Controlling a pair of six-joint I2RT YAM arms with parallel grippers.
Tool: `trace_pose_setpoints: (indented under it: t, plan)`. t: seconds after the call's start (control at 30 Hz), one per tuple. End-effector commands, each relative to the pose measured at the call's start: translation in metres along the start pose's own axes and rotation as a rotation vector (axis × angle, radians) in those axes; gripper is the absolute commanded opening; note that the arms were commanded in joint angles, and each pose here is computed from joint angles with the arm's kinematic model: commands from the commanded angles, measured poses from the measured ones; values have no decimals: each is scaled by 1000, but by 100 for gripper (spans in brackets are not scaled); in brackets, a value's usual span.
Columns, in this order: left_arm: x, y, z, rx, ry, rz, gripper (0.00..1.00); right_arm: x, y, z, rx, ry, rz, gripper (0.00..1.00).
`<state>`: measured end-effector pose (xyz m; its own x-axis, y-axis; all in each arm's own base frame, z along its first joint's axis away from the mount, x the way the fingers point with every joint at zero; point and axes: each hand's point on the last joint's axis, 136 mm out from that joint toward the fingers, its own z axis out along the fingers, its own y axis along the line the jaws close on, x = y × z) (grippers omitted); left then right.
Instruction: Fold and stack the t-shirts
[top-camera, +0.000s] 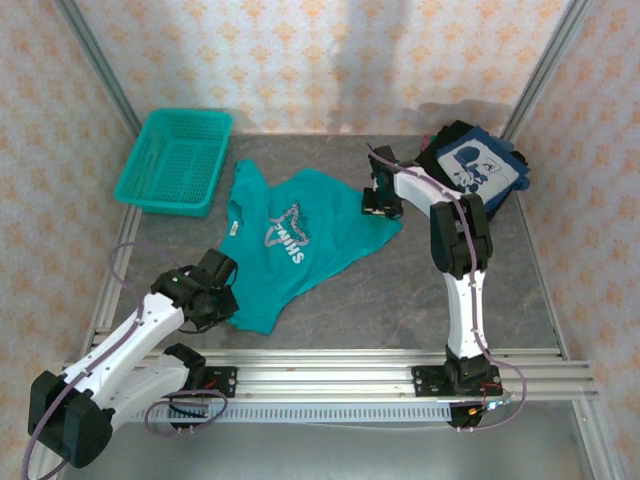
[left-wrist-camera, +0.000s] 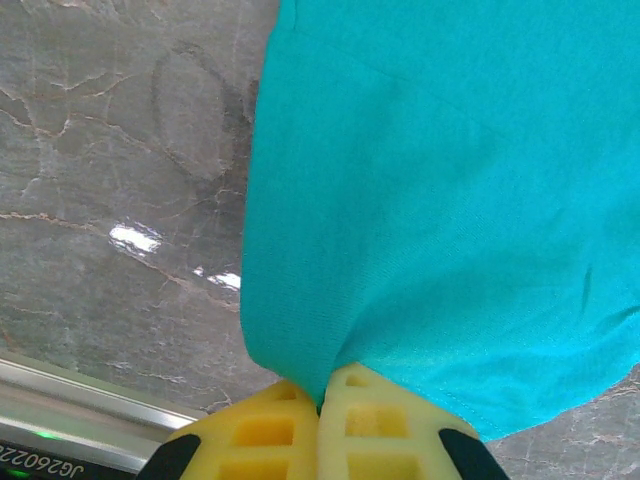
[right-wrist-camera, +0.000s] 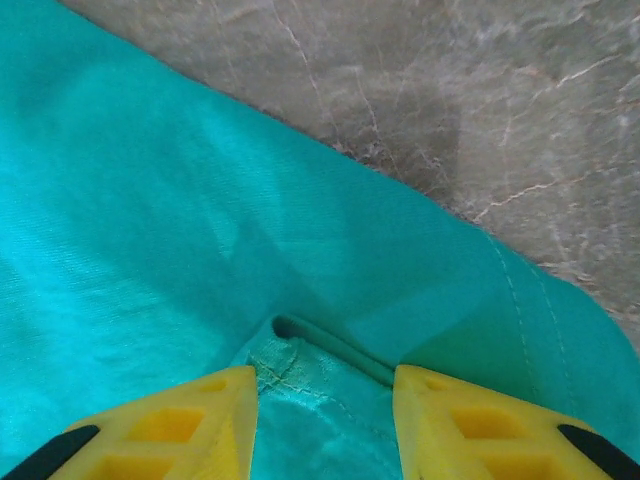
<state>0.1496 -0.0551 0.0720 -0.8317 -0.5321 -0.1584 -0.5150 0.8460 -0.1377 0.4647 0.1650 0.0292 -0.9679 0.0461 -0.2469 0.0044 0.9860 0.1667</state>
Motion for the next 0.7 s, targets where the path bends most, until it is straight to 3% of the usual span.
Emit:
trace_pose_setpoints:
  t: [0.0, 0.43, 0.67]
  plan:
    - [2, 9, 2, -27, 5, -23, 0, -14, 7, -2, -18, -32, -18, 38]
    - [2, 8, 3, -28, 7, -23, 0, -15, 12, 2, -28, -30, -21, 32]
    - [1, 9, 2, -28, 2, -26, 0, -27, 14, -12, -29, -84, -11, 9]
